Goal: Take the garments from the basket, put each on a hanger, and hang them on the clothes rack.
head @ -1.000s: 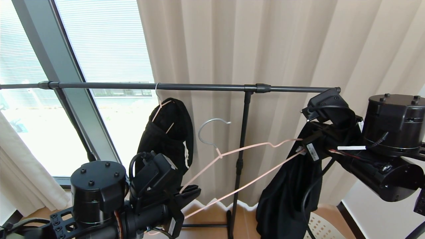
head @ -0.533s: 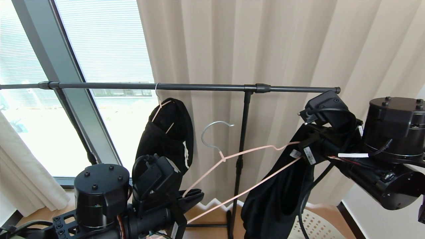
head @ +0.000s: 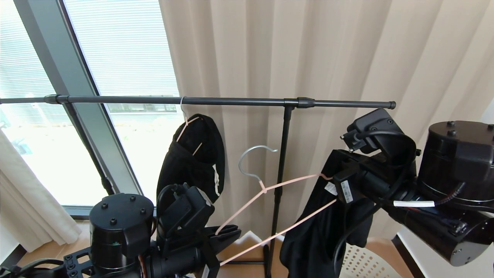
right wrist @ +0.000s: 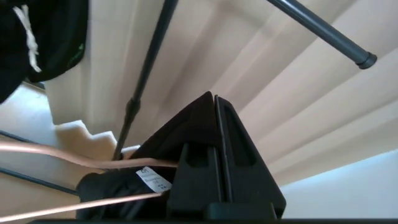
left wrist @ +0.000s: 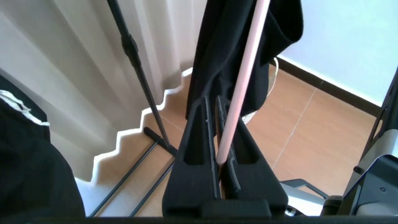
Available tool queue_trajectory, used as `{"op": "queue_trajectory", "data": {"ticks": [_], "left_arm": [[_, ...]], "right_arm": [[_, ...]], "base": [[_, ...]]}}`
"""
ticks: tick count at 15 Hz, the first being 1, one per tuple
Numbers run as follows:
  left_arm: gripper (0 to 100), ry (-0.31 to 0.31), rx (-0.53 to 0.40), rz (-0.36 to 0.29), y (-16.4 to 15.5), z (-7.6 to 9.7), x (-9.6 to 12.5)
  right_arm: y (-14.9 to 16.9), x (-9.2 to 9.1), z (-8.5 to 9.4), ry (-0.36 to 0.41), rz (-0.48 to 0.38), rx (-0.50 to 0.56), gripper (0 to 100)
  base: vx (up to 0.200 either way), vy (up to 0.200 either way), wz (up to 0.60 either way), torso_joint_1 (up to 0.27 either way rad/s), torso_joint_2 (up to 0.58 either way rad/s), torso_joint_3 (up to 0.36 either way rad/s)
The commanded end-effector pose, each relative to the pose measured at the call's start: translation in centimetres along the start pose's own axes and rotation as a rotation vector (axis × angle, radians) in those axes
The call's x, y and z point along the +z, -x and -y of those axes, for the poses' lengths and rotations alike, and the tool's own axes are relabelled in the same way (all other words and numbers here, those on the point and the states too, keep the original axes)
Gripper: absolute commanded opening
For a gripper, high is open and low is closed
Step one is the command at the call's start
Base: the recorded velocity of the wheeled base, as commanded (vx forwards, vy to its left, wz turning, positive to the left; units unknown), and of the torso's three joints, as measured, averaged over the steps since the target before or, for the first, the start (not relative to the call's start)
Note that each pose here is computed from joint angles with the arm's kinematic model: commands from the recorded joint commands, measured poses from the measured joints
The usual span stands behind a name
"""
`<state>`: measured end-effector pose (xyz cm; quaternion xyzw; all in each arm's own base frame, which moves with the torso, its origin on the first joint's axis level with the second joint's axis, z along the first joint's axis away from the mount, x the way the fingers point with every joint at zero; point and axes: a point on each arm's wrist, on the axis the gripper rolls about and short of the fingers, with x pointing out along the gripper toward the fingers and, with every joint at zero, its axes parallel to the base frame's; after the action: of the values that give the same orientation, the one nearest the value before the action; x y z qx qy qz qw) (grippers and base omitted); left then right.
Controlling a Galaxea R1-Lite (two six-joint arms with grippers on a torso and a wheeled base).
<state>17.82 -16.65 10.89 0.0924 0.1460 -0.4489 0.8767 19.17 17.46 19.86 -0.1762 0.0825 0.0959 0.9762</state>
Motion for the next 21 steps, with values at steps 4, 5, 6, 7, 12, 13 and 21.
{"op": "queue_trajectory", "data": {"ticks": [4,5,6,7,12,13,21], "left_arm": [[0,0.0,0.001,0.006,-0.1,0.0,0.1],[0,-0.001,0.003,0.015,-0.1,-0.1,0.2],[0,0.004,0.004,0.019,-0.1,-0.1,0.2],[0,0.009,0.007,0.021,-0.1,-0.1,0.2],[0,0.013,0.004,-0.002,-0.9,-0.2,-0.2],[0,0.012,0.005,0.0,-0.8,-0.2,-0.2],[0,0.008,0.009,0.025,-0.9,-0.3,-0.2]], "right_arm": [[2.6,0.6,-1.7,-0.015,0.056,0.12,0],[3.4,0.7,-1.9,-0.034,0.069,0.145,0],[3.7,0.6,-2.2,-0.047,0.07,0.162,0],[3.8,0.6,-2.2,-0.048,0.071,0.166,0],[4.9,1.0,-3.2,-0.051,0.097,0.223,0],[5.0,1.2,-3.3,-0.054,0.103,0.225,0],[5.8,2.7,-6.6,-0.038,0.14,0.318,0]], "base": [[0.0,0.0,0.0,0.0,0.0,0.0],[0.0,0.0,0.0,0.0,0.0,0.0],[0.0,0.0,0.0,0.0,0.0,0.0],[0.0,0.0,0.0,0.0,0.0,0.0],[0.0,0.0,0.0,0.0,0.0,0.0],[0.0,0.0,0.0,0.0,0.0,0.0],[0.0,0.0,0.0,0.0,0.0,0.0]]}}
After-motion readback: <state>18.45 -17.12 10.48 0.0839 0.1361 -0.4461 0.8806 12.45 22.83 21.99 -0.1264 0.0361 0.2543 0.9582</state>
